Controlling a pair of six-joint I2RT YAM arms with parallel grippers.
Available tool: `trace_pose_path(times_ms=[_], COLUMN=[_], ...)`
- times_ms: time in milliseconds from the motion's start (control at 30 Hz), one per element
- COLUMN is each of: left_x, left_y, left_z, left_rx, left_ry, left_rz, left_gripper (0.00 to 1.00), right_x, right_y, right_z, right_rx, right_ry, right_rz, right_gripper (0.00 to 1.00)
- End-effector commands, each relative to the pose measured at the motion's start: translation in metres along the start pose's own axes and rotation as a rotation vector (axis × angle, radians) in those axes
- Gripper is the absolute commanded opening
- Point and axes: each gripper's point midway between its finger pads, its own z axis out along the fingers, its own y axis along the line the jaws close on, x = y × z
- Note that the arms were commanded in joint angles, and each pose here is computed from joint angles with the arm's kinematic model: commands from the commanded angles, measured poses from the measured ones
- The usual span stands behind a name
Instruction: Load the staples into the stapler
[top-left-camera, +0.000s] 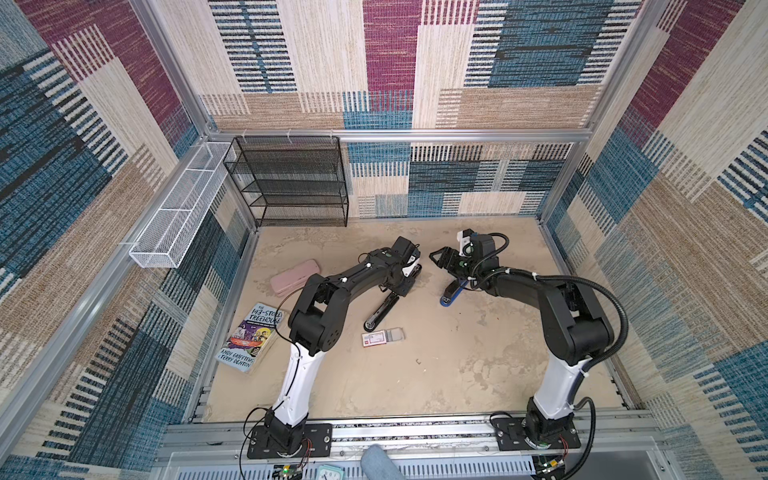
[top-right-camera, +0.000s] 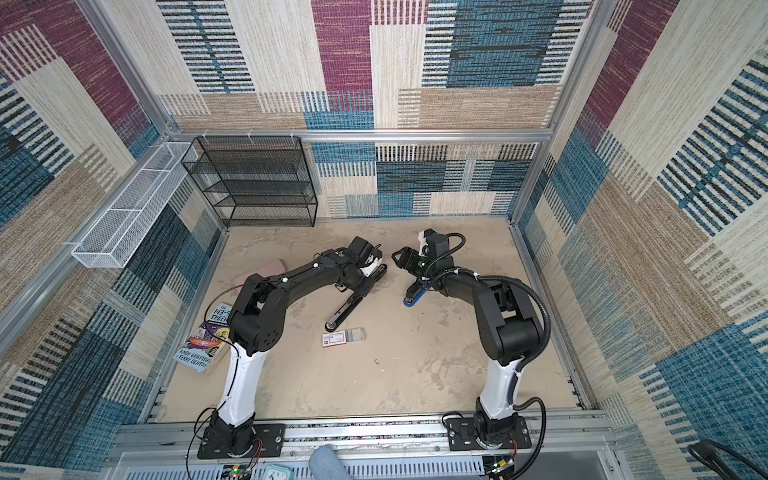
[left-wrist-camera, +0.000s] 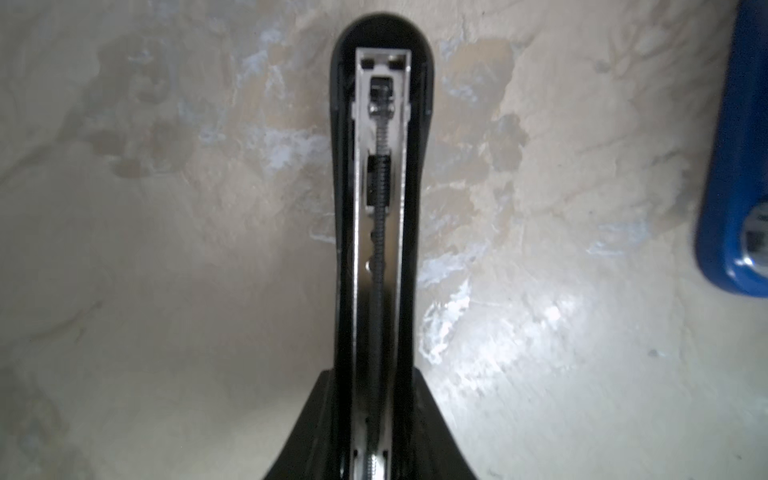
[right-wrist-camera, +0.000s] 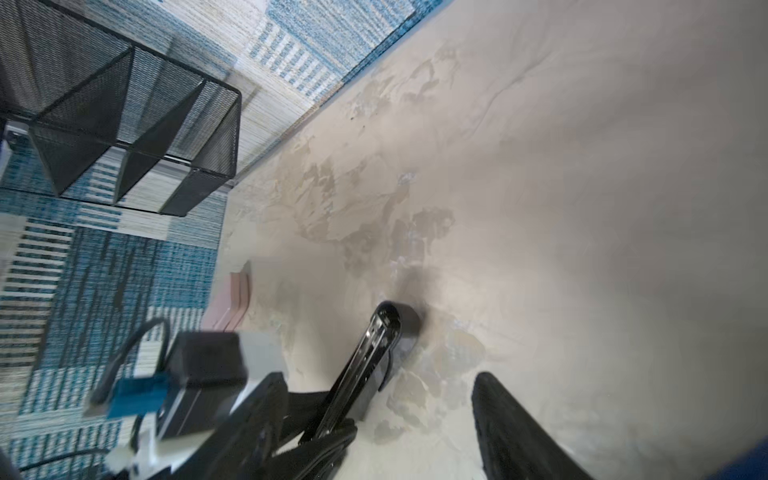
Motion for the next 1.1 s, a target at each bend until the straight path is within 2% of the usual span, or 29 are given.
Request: trace_pose_path(times_ms=[0,200,467,667,767,867,967,1067], left_x=[-0.024,-0.021,-0.03,-0.028,-0.027,-0.025,-0.023,-0.021], left_y=[0.006,0.008,0.006,0.001,-0.002,-0.001,0.0,0.001], left_z=[-0.014,-0.016,-0.025,-0.021,-0.02,-0.017,-0.014,-0.016], left_rx=[-0.033,-0.04,-0.018,0.013,0.029,0.025,0.019,0.014], left_ry=[-0.122,-0.123,-0.173,-0.166,-0.166,-0.152,-0.132,-0.124], left_rz=[0.03,0.039,0.025,0.023,0.016,0.011,0.0,-0.01], left_gripper=[0.1,0.09,0.09,0.11,0.15,0.22,0.31,0.35], right_x=[-0.007,0.003,0.023,0.033,0.035,0.036,0.039,0.039], right_y=[0.021,0.023,0.026,0.035,0.034,0.034,0.032,0.031], right_z=[0.013,0.038,0.063,0.073,0.074,0.075,0.076,0.075], right_rx=[-0.144,-0.237,-0.289,-0.339,-0.36,-0.374,-0.375,-0.382], right_ry=[0.026,0.099,0.17,0.204,0.201,0.203,0.204,0.198], right_rz=[0.044,0.102,0.14,0.127,0.134,0.136,0.137,0.135], right_gripper=[0.74,0.74,0.72,0.61,0.52,0.43,0.38,0.37])
